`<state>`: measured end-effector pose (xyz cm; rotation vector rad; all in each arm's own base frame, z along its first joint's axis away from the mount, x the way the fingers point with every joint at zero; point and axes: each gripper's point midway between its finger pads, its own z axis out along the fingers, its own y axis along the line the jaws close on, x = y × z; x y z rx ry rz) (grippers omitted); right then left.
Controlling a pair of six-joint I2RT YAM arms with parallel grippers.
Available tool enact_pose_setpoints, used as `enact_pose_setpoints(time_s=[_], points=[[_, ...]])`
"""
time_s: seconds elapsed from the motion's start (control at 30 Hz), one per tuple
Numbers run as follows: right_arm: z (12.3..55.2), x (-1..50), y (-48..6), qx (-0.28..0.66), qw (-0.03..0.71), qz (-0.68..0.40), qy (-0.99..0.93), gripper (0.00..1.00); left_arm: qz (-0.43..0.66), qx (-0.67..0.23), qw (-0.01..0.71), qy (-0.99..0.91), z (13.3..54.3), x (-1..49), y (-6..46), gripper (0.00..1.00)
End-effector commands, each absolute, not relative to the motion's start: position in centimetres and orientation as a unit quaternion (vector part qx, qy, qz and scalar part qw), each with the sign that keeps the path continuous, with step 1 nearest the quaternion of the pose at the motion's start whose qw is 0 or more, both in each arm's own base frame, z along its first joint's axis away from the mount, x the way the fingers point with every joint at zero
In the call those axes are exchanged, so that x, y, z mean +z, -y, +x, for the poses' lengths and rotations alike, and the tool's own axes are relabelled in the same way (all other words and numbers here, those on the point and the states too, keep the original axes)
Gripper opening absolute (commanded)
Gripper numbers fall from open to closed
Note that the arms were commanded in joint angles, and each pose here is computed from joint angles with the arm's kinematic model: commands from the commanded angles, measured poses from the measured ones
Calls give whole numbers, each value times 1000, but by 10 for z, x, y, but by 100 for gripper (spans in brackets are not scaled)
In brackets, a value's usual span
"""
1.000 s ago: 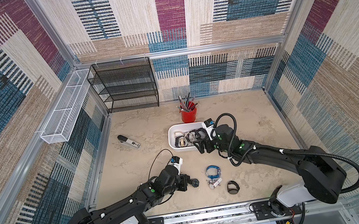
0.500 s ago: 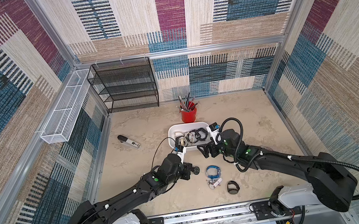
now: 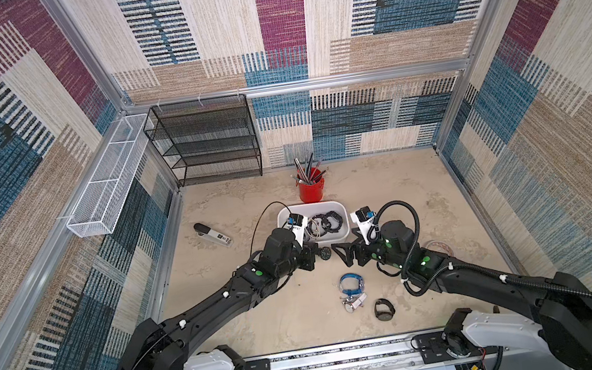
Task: Put the watch into the storage box
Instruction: Place the watch in the storage box.
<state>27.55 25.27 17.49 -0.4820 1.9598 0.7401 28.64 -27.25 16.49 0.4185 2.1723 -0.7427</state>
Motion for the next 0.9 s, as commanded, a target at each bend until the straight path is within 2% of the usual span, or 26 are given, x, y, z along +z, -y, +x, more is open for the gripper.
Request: enact_pose_setpoints(time_s=[0.0, 0.5, 0.87], points=[[276, 189, -255, 311, 496, -203, -785, 100, 183, -299, 402, -846, 295, 173, 276, 0], [279, 189, -252, 306, 495, -194, -790, 100, 173, -313, 415, -837, 349, 183, 289, 0], [280, 183, -250, 297, 490, -187, -798, 100, 173, -319, 399, -842, 372, 164, 305, 0]])
